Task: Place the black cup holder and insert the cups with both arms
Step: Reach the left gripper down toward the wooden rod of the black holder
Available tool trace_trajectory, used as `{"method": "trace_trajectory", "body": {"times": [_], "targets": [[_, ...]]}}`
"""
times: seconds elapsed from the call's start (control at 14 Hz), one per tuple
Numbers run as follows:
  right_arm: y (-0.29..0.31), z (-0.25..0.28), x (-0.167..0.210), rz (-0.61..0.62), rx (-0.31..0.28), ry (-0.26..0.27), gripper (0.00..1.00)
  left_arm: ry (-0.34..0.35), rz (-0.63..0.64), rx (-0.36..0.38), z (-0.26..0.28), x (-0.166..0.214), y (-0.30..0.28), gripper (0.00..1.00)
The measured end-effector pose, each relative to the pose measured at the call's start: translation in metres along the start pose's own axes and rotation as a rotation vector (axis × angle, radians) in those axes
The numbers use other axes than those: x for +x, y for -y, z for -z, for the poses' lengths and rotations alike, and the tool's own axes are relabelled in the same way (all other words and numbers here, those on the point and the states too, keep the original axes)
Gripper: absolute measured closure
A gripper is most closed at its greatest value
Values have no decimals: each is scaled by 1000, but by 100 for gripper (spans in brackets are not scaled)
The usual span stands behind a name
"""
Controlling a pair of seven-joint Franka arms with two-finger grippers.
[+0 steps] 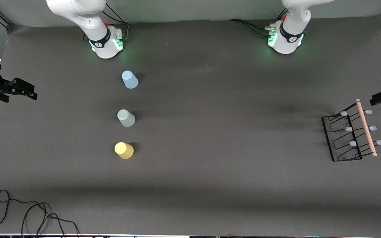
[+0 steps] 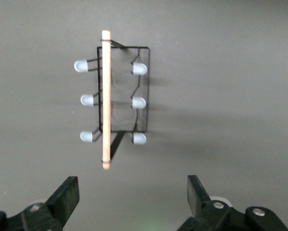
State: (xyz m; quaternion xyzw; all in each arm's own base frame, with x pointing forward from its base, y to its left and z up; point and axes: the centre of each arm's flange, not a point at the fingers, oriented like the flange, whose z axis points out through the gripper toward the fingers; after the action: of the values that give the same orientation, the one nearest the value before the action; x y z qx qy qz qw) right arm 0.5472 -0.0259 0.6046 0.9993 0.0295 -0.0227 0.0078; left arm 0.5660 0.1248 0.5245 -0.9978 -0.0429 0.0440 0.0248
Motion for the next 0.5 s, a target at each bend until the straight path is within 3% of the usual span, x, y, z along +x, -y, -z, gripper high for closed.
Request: {"method": "trace_trajectory", "body": {"times": [0.21,0.5], "targets": [[0,0,0,0,0,0,0,-56,7,4,-53,6,30,0],[0,0,0,-1,0,1,0,-12,2,10,-114,20,43,0]]}}
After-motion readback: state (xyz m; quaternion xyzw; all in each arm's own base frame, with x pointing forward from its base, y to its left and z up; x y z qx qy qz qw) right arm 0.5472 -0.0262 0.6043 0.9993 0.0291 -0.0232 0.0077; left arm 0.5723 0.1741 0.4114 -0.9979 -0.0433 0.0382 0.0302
